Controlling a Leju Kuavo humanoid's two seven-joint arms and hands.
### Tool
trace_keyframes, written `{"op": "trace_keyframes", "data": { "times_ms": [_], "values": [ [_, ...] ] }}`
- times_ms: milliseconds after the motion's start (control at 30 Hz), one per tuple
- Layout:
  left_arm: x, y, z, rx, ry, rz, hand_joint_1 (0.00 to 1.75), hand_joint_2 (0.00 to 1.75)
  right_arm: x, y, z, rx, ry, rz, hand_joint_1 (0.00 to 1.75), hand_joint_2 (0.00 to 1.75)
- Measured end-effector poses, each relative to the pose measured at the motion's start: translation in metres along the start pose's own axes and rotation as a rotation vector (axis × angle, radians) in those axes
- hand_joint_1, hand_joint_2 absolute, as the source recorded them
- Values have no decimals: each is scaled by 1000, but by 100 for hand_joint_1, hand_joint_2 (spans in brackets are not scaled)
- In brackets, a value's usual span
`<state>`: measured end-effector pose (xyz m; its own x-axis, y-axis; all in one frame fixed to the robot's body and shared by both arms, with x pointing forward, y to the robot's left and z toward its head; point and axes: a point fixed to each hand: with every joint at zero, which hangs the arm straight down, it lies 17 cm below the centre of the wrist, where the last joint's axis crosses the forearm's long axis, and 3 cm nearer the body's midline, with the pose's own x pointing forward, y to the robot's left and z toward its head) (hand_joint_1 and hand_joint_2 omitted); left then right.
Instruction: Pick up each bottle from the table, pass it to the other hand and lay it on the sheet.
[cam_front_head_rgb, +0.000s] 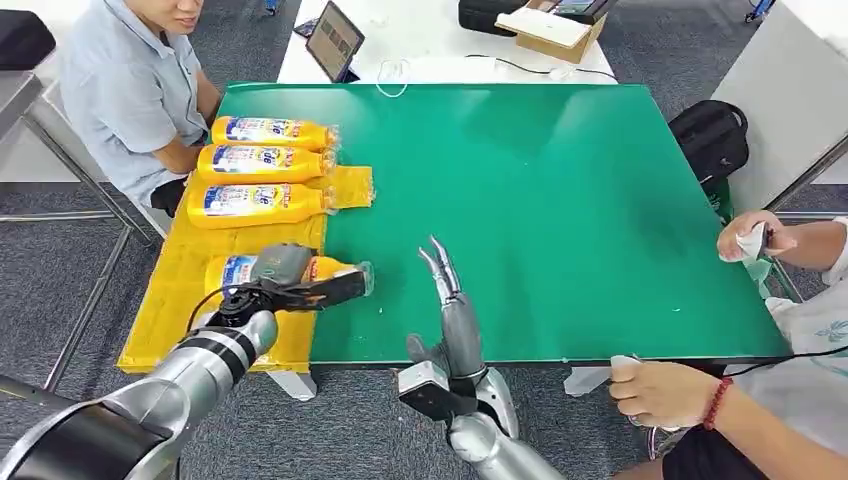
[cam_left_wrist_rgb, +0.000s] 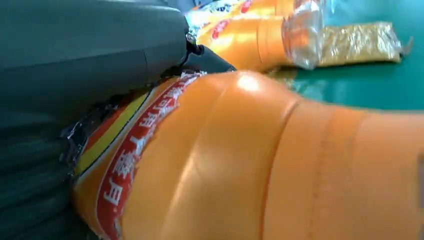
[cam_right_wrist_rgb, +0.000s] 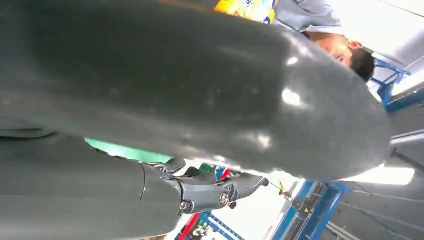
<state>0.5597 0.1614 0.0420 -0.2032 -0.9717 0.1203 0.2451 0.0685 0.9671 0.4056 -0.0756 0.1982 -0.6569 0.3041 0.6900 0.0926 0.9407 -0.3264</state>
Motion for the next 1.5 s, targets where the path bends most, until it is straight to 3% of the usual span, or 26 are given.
{"op": "trace_keyframes", "data": {
  "times_ms": [233,267,300,333,367,633,833,1067,1300,1500],
  "values": [
    [5,-1,0,-1,-4,0,171,175,0,3,2,10,2,-3,0,0],
    [5,-1,0,0,-3,1,141,175,-1,4,2,12,3,-3,0,0],
    [5,-1,0,0,-3,4,45,175,-1,4,2,14,4,-3,0,0],
    [6,-2,0,-1,-3,7,12,175,-2,5,3,17,5,-5,0,0],
    [7,-2,0,-2,-2,14,0,175,-2,5,3,19,7,-6,0,0],
    [33,-8,4,-52,-106,327,0,175,-4,6,4,23,14,-15,0,0],
    [72,7,13,-54,-259,796,0,175,-7,5,6,19,26,-18,0,0],
    [66,23,17,61,-274,919,0,175,-12,1,9,22,31,-3,0,0],
    [48,55,27,295,-292,982,0,175,-15,-3,11,18,30,14,0,0],
    [30,117,60,633,-340,1144,0,175,-11,0,11,28,11,31,0,0]
  ]
}}
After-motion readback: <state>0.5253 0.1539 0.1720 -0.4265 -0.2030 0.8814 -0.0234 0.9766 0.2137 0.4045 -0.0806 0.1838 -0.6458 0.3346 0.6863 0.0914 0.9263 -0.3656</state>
